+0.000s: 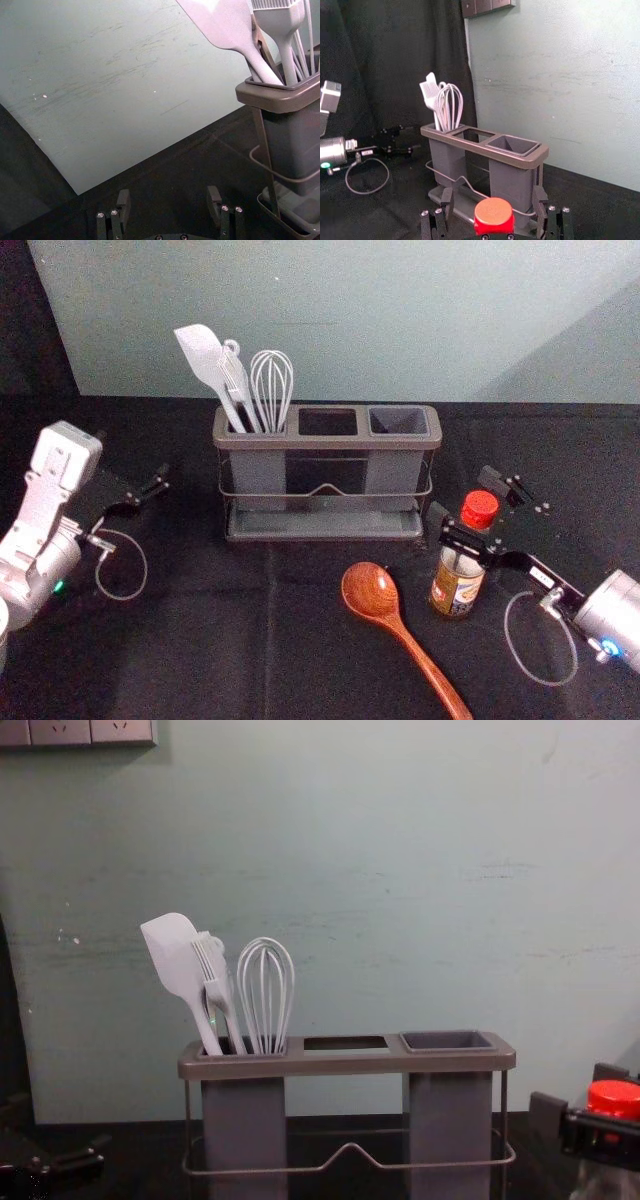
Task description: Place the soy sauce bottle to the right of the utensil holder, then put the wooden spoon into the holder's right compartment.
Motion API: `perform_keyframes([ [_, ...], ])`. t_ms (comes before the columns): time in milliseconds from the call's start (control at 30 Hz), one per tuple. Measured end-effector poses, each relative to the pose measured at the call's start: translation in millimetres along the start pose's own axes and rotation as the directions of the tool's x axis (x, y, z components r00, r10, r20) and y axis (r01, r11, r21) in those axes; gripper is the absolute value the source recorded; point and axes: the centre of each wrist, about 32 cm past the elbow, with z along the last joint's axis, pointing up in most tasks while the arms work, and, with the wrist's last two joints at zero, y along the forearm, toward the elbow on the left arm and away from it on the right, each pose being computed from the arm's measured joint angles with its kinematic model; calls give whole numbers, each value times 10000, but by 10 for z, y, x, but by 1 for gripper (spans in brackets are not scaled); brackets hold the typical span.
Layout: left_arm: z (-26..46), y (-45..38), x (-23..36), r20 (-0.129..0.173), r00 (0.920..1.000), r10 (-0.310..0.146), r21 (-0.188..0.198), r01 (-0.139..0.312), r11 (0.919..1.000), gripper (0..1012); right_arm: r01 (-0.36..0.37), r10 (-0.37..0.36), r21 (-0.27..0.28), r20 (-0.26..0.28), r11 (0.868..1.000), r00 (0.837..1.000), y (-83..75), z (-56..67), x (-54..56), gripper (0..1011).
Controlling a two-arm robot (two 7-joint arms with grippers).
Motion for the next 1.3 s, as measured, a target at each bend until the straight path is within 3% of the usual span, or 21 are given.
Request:
perform_keyframes([
  [433,0,0,0,0,10000,0,-1,0,10000,1005,147,-144,-110,298,9998,9995,-4,-18,-9,969],
  [667,0,0,0,0,10000,0,-1,0,10000,1005,146,-142,-153,296,9998,9995,-10,-18,-19,811],
  [1067,0,0,0,0,10000,0,0,0,10000,1005,128,-118,-238,425,9996,9990,-39,10,-49,409],
  [1300,0,0,0,1,10000,0,-1,0,10000,1005,241,-228,-169,719,9996,9972,-79,90,-63,384],
])
